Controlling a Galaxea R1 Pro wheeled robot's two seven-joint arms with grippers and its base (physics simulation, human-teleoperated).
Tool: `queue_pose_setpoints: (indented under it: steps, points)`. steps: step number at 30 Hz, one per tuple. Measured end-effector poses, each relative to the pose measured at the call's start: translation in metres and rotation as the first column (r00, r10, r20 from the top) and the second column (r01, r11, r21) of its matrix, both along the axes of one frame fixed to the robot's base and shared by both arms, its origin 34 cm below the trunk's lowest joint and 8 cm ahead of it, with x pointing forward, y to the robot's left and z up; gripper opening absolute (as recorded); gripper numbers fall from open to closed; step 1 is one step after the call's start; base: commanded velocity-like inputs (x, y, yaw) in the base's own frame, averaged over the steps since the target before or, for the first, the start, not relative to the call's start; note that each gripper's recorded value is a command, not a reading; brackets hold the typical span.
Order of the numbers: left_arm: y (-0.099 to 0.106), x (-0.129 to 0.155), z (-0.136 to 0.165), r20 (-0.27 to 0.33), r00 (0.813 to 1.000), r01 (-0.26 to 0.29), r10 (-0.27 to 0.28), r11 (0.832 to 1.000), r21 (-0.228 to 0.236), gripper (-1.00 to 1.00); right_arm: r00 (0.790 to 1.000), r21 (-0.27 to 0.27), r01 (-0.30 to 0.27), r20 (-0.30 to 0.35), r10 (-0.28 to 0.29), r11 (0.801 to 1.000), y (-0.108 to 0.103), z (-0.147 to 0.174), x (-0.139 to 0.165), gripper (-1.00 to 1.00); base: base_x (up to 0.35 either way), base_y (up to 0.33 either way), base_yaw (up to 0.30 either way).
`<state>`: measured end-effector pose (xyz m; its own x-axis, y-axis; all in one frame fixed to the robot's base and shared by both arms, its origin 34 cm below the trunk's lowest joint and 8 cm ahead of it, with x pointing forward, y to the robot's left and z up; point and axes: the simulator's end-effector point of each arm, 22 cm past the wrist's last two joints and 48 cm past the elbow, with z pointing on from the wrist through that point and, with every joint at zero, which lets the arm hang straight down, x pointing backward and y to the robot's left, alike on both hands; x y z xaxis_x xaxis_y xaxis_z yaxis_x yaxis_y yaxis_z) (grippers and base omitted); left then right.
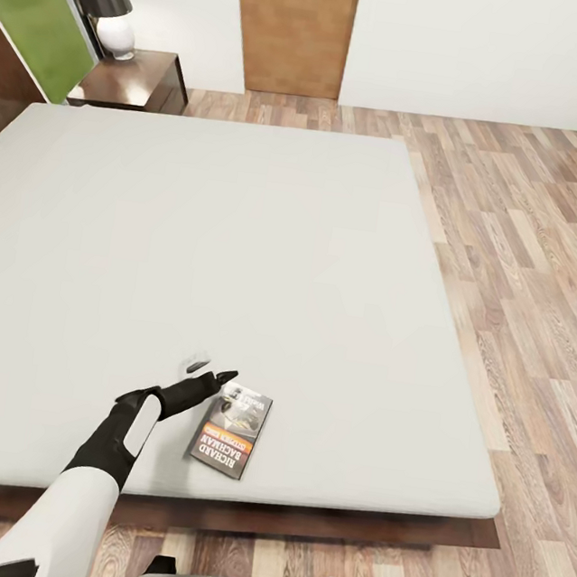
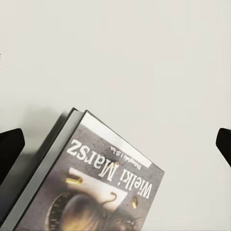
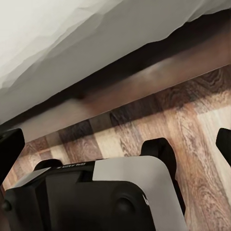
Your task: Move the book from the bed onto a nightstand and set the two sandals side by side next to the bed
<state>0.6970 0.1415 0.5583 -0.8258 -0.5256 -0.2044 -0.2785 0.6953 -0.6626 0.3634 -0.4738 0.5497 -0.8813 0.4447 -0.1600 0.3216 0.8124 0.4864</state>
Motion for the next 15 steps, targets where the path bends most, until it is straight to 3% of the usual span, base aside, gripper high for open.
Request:
queue_pose_setpoints:
  steps: [15]
  points:
    - [0.000,0.001,-0.016,0.000,1.000,-0.001,0.001,1.000,-0.001,1.00,1.000,0.000,0.000,0.000,0.000,1.000,0.000,-0.016,0.001,1.00,0.000,0.000,0.000]
